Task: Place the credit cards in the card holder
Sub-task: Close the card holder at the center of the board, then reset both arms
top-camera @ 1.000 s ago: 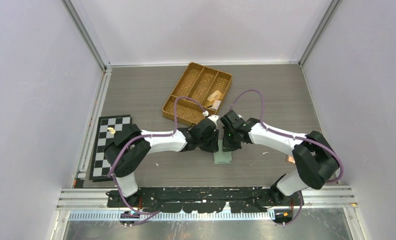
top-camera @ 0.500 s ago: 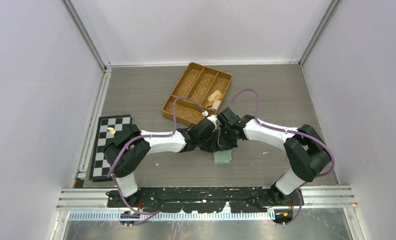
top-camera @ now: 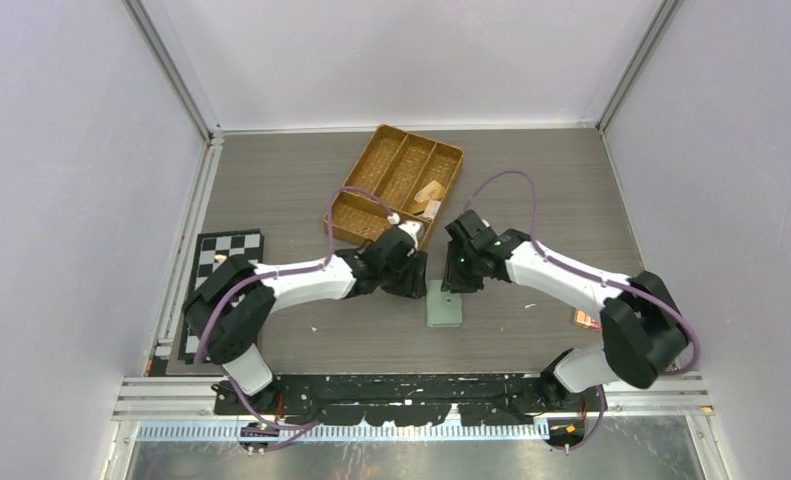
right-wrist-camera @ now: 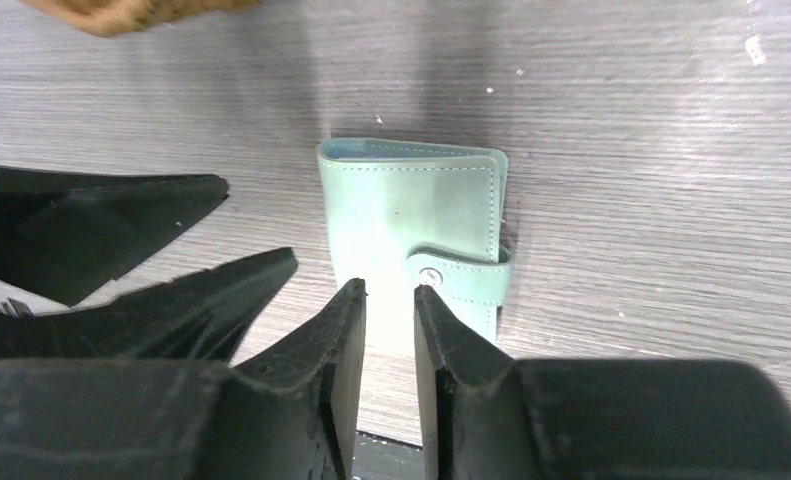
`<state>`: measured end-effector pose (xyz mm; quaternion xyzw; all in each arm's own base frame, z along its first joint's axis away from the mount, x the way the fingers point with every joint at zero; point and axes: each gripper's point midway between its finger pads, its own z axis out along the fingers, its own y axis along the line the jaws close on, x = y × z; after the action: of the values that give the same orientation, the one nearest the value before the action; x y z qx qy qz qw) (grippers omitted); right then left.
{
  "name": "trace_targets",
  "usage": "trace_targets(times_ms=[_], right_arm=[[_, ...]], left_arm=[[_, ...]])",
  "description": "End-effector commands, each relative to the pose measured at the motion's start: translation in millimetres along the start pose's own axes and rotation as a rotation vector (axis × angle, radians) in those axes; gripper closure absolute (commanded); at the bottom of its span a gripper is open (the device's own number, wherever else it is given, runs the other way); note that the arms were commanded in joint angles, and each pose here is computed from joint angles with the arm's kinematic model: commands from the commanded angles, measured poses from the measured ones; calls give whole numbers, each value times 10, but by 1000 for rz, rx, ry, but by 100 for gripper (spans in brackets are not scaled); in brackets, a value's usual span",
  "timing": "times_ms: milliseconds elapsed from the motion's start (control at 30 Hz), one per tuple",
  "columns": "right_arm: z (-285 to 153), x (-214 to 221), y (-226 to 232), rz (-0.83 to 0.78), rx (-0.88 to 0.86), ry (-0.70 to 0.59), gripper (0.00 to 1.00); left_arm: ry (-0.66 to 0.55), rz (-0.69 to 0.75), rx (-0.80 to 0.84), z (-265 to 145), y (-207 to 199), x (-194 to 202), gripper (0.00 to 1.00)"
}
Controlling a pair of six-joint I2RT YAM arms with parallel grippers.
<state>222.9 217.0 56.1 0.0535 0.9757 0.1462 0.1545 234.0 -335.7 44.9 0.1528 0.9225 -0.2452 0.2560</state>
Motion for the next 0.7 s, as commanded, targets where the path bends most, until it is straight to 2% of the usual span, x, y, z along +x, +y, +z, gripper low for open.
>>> trace_targets(times_ms=[0, 167, 267, 400, 500, 667], right_arm=[[-349, -303, 6, 4, -42, -123, 64], [-472, -595, -263, 69, -18, -200, 32], [-575, -813, -534, 112, 36, -284, 22], [-828, -1110, -869, 172, 70, -416, 19], [-1088, -1288, -1043, 180, 94, -552, 19], [-1593, -1494, -1129, 123, 108, -801, 18]], left_arm=[[-36, 5, -1, -382, 41, -277, 44], [-67, -60, 0, -668, 302, -515, 27], [-90, -101, -38, -883, 633, -659, 19], [-129, -183, -99, -1318, 1183, -835, 15], [-202, -230, -202, -1764, 1591, -954, 12], [-386, -173, -391, -2462, 1797, -1187, 10]])
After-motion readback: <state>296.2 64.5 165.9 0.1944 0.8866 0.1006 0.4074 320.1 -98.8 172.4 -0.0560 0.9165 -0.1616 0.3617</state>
